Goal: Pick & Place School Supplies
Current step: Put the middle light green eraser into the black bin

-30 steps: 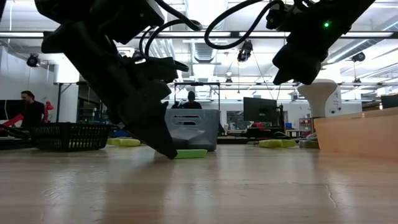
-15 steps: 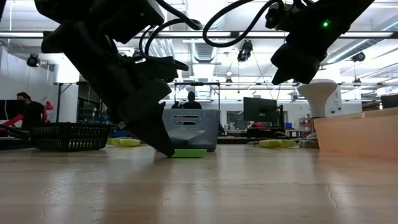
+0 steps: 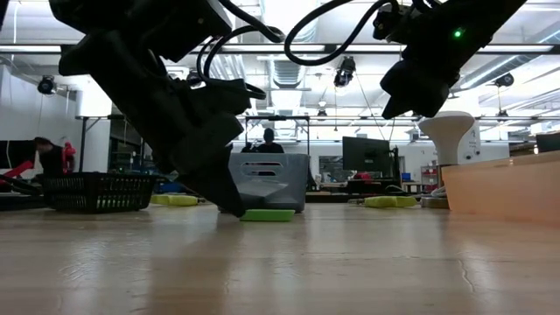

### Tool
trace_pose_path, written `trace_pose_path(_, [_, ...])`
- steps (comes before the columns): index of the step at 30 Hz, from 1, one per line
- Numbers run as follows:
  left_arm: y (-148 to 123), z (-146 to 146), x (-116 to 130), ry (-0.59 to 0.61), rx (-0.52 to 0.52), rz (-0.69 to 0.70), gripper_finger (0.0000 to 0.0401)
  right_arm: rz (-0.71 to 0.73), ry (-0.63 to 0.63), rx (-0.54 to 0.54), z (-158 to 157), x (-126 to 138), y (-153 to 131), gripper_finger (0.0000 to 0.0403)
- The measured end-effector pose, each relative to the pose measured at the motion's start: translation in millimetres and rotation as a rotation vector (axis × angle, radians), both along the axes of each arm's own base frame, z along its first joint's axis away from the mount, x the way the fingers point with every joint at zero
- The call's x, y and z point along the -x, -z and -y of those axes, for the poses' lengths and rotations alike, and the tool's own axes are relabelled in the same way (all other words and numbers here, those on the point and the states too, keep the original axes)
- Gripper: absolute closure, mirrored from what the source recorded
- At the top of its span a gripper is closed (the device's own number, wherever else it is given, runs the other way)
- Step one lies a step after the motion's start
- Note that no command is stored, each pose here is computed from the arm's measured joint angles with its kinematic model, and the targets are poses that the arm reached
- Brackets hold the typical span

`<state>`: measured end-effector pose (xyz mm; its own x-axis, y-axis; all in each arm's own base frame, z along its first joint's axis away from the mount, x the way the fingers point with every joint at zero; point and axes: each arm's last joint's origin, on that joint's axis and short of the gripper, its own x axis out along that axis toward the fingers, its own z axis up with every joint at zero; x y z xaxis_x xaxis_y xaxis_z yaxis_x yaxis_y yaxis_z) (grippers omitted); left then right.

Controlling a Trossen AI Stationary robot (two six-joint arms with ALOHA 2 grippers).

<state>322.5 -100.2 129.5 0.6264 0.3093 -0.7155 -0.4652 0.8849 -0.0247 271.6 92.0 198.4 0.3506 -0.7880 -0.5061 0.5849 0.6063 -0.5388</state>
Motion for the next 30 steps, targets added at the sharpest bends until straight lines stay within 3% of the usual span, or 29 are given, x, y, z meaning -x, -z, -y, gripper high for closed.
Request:
trace_pose_path(4, [-1,0,0,0.056,-0.047,-0.022,0.0321,0.001,0.000,0.000,0,0,0,0.0360])
trace_pose_path(11, [-10,4,-9,0.358,-0.260,-0.064,0.0226,0.004,0.000,-0.001,0,0,0,0.0360])
trace_pose_path(17, [-16,1,-18,0.456,-0.353,0.002,0.0187,0.018,0.000,-0.008,-1,-1,0,0.0360])
trace_pose_path(26, [-16,-27,-28,0.485,-0.207,0.025,0.0188,0.024,0.000,-0.010,-1,-2,0,0.0360])
trace_pose_path(30, [-15,-30,-28,0.494,-0.201,0.018,0.0188,0.025,0.000,-0.011,-1,-2,0,0.0360])
